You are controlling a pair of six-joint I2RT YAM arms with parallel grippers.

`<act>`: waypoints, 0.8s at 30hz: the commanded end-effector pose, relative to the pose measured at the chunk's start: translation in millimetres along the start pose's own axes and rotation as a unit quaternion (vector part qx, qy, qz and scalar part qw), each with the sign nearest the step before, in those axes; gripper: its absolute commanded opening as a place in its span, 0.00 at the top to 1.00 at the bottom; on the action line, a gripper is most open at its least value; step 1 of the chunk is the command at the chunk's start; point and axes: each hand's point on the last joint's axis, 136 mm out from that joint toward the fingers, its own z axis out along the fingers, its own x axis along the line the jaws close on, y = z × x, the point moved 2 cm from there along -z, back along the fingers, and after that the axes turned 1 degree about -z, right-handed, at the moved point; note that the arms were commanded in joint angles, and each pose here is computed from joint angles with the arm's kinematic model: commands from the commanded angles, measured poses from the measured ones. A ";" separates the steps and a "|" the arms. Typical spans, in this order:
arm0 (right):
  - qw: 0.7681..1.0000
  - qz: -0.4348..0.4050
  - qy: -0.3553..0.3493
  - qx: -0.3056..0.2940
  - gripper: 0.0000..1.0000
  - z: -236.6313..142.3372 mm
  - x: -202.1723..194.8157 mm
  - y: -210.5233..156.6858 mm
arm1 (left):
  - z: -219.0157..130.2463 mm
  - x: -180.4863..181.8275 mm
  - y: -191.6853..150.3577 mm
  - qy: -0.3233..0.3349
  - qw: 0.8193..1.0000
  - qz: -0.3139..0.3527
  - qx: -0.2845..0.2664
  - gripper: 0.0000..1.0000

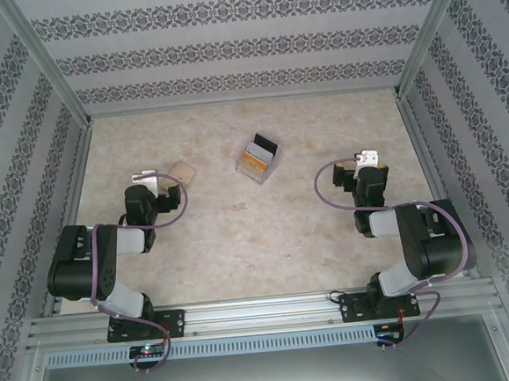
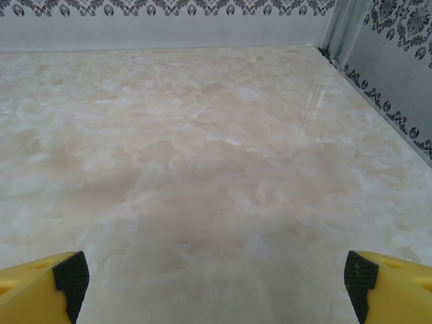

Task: Put the credit cards into the card holder
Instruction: Move the card holder to the center of the table.

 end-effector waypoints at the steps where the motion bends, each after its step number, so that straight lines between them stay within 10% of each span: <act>1: 1.000 0.002 0.012 -0.025 0.02 1.1 5.0 15.2 | 2.2 2.3 12.3 -0.001 1.000 0.000 -0.020 0.01; 24: 0.999 -0.010 0.043 -0.021 0.02 1.7 14.4 15.0 | -8.5 -0.1 25.3 -0.009 1.000 0.001 -0.022 0.01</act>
